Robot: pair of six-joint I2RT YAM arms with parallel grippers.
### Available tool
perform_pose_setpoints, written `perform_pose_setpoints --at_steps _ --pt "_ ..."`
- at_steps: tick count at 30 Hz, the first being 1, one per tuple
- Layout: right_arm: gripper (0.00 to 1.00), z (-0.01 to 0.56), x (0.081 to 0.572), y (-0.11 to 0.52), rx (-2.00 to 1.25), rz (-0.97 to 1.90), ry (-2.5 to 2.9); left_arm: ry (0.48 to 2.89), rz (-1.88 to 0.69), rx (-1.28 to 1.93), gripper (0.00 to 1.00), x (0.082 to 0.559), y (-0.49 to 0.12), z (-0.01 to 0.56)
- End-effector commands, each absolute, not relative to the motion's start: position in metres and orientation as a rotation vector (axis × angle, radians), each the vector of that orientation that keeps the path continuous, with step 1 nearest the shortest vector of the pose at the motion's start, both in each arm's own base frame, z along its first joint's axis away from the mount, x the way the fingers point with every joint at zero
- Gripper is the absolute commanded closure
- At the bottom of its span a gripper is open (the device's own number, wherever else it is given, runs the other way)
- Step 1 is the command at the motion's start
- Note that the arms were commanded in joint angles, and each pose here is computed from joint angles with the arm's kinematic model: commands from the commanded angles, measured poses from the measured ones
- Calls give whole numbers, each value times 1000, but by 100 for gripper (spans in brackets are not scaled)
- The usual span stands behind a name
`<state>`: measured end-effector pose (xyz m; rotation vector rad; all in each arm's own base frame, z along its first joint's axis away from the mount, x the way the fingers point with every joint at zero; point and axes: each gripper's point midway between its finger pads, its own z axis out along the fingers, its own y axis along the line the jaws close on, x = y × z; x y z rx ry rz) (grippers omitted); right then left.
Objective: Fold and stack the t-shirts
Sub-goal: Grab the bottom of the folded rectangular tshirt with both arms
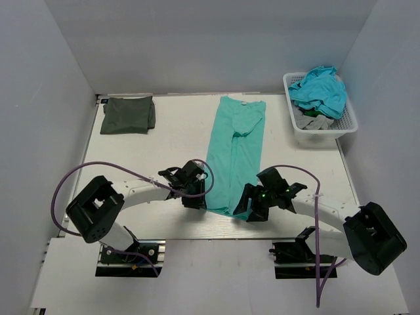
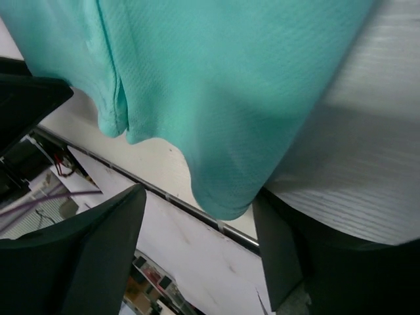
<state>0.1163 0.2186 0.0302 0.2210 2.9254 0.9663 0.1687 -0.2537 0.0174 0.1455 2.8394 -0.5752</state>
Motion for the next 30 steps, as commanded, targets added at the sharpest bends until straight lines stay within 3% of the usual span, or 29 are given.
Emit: perform_pose_setpoints --at_steps 1,3,4,7,8,11,22,30 --pt "29 -7 114 186 343 703 2948 2873 -511 137 59 164 -246 -4" --pt "35 -9 115 185 353 675 2940 2880 -516 153 66 166 -250 -5" --pt "40 -10 115 183 363 663 2940 2866 -527 166 77 170 -254 -2" --pt "63 -13 119 179 366 623 2928 2888 -503 165 100 168 -252 -7" --pt "78 -13 119 178 344 614 2933 2896 -495 165 100 168 -251 -10" --pt "100 -12 122 178 282 591 2936 2885 -525 169 100 166 -252 -7" --pt "100 39 113 192 -6 778 2876 2711 -685 196 100 168 -260 60" --pt "100 90 170 206 -6 702 2720 2579 -667 109 100 210 -279 115"
